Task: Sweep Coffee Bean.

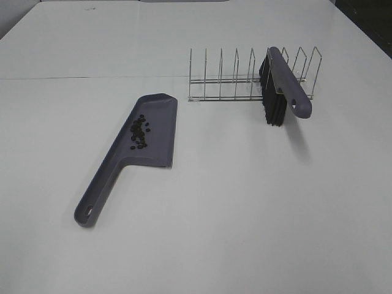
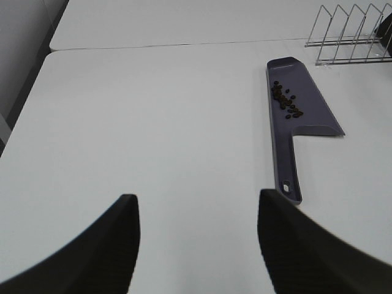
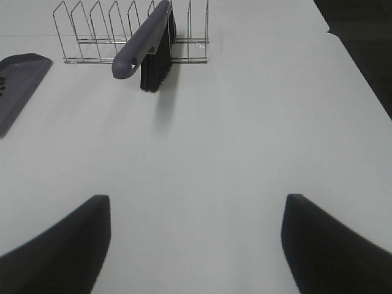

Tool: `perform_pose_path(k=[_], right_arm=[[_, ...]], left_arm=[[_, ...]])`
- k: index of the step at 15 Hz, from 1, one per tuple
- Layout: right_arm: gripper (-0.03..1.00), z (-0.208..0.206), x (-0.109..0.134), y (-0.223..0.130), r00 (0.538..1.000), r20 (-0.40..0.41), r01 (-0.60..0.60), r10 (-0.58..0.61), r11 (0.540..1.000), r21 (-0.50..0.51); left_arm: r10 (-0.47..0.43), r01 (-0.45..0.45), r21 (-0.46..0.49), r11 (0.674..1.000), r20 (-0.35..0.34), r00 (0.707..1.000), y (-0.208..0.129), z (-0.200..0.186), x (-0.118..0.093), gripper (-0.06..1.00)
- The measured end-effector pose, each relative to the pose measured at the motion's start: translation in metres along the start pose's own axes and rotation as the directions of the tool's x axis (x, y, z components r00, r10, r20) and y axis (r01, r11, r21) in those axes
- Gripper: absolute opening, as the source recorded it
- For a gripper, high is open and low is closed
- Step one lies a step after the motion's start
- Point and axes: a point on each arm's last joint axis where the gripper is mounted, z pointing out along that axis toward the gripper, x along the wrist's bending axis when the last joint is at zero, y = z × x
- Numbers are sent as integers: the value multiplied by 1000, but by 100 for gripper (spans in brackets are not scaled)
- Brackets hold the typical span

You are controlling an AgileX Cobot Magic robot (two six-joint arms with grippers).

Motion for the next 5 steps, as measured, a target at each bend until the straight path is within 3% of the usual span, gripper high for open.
perform_pose_path(k=[5], right_arm=[[68,0,0,0,1000,0,0,0,1000,0]], left_arm=[[1,-1,0,1000,-1,1000,0,0,0,55]])
